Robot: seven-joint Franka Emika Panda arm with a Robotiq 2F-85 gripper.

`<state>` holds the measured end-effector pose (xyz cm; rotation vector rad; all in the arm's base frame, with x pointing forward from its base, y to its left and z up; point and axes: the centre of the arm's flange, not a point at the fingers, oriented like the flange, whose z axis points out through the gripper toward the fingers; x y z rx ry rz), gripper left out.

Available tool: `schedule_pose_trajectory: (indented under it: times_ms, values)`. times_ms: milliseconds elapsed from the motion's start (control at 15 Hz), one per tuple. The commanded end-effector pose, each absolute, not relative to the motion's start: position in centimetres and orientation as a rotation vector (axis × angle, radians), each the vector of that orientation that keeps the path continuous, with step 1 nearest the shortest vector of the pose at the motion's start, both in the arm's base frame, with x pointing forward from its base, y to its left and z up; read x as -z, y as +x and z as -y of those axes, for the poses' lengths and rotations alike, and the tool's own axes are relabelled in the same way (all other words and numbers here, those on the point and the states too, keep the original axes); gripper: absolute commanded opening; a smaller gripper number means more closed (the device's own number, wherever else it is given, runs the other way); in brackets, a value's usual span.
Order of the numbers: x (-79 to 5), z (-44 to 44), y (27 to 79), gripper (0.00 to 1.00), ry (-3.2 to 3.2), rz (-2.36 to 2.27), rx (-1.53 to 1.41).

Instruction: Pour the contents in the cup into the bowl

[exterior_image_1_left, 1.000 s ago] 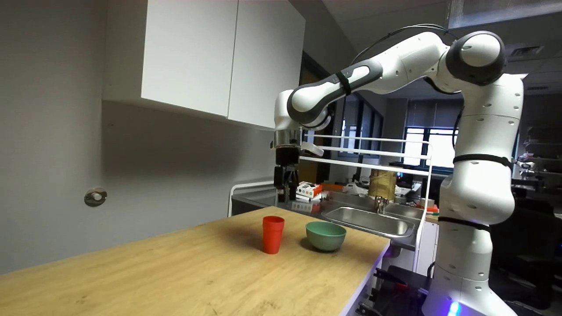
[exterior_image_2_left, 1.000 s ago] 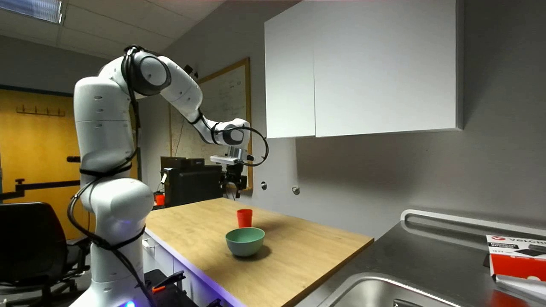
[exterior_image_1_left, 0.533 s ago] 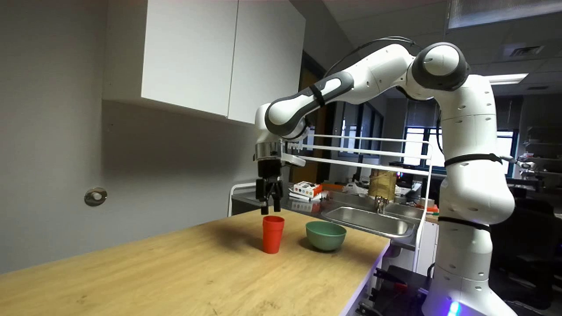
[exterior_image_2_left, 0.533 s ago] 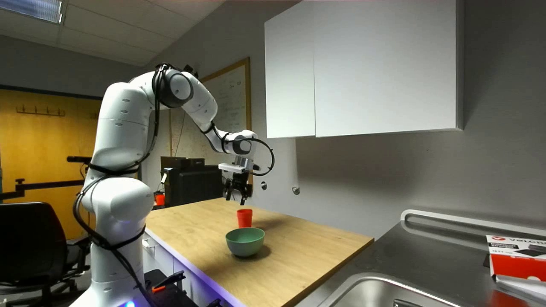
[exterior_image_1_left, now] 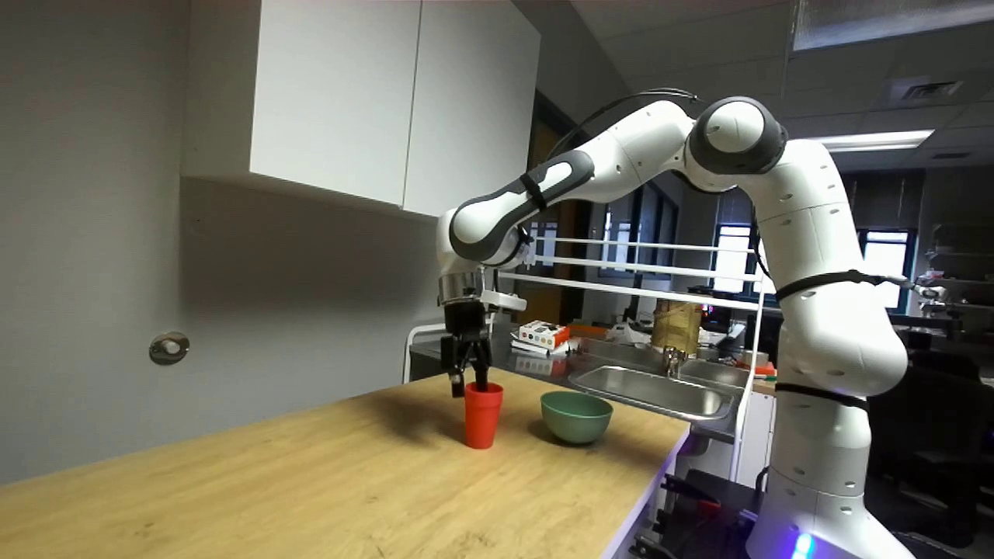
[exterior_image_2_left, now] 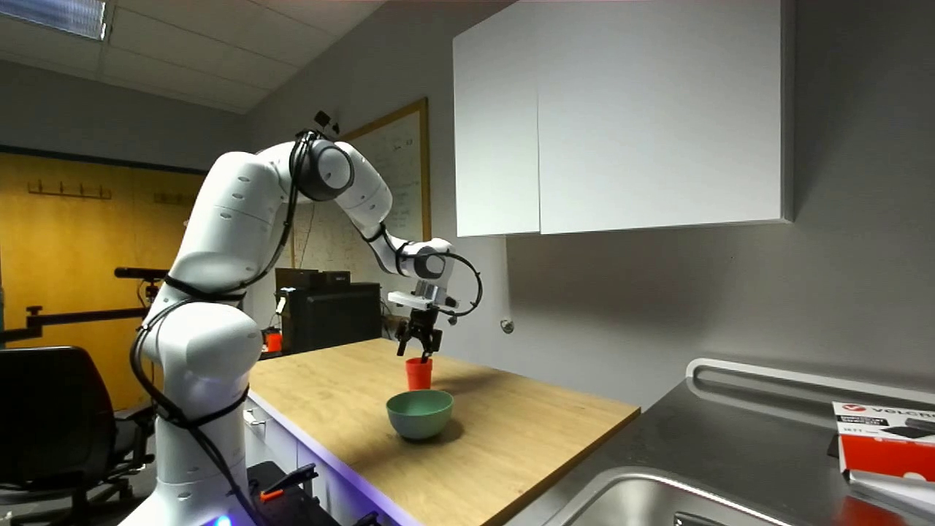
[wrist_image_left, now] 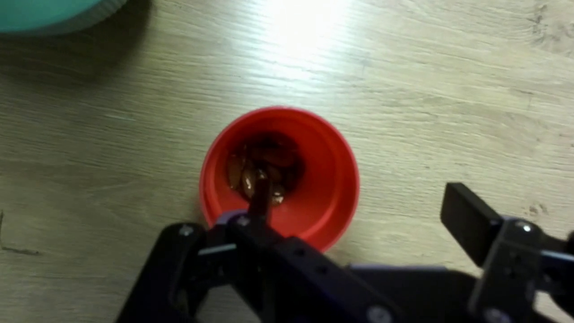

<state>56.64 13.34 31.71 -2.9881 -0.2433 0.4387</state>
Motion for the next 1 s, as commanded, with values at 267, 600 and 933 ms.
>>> schedule_pose_trajectory:
  times_ms: [267,600,933]
  values:
    - [-30.9,-12.9,58.5,0.36,-2.969,0.242,-0.503]
    - [-31.2,-12.1,58.7,0.04,-2.972,0.235,-0.497]
    - [-33.2,-9.3,58.9,0.05,-2.981,0.154,-0.407]
